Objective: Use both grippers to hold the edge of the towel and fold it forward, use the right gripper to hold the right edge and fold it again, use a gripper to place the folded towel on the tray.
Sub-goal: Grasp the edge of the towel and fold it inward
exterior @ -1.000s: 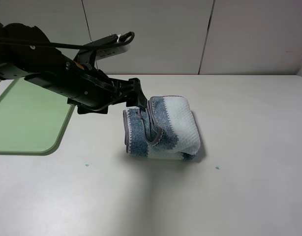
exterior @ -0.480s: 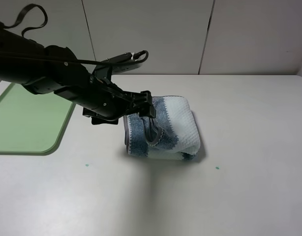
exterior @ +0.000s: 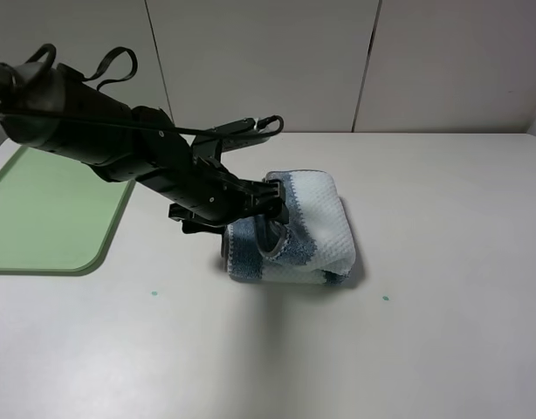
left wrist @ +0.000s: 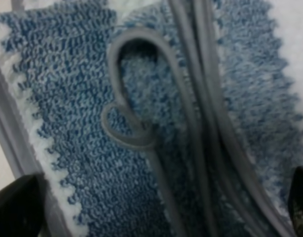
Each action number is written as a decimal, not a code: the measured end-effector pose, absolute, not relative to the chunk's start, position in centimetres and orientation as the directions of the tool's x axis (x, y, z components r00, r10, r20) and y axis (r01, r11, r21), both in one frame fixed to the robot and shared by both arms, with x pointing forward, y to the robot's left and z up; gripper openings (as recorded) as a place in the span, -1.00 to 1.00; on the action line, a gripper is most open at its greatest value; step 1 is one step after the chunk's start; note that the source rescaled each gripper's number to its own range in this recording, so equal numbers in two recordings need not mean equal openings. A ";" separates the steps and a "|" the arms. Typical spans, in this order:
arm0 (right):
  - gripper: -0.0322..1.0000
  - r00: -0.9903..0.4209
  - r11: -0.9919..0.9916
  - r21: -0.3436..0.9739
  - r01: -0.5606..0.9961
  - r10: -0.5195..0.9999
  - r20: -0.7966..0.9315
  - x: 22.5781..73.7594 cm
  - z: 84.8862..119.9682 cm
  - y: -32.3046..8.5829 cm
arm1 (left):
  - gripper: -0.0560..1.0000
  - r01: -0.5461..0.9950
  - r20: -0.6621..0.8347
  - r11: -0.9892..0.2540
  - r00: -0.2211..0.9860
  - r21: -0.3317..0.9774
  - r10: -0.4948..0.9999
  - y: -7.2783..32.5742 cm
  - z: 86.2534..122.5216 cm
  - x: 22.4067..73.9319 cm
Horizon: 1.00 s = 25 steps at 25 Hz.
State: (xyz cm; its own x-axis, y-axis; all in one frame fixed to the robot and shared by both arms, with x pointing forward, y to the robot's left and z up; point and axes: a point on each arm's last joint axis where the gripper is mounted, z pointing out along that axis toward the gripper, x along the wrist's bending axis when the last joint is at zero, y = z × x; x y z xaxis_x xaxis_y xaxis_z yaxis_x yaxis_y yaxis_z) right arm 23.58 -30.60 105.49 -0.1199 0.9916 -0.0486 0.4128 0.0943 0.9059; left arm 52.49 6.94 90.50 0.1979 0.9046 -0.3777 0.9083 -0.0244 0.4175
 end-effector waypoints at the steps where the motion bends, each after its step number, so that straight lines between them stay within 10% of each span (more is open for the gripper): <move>1: 1.00 -0.120 0.094 0.906 0.413 0.992 -0.049 23.6 105.5 -30.6 | 1.00 0.910 -0.375 -0.026 0.196 0.413 0.906 6.9 90.3 52.5; 25: 1.00 -0.121 0.094 0.906 0.412 0.992 -0.048 23.6 105.5 -30.6 | 0.97 0.925 -0.338 -0.043 0.181 0.378 0.923 6.7 87.1 53.0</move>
State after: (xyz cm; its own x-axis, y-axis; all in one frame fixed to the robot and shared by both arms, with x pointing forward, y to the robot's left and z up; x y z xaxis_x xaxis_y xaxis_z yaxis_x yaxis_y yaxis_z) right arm 23.58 -30.59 105.50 -0.1206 0.9916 -0.0476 0.4119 0.0936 0.9064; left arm 53.02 6.70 87.15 0.1810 0.9234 -0.3385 0.9247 -0.0426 0.3782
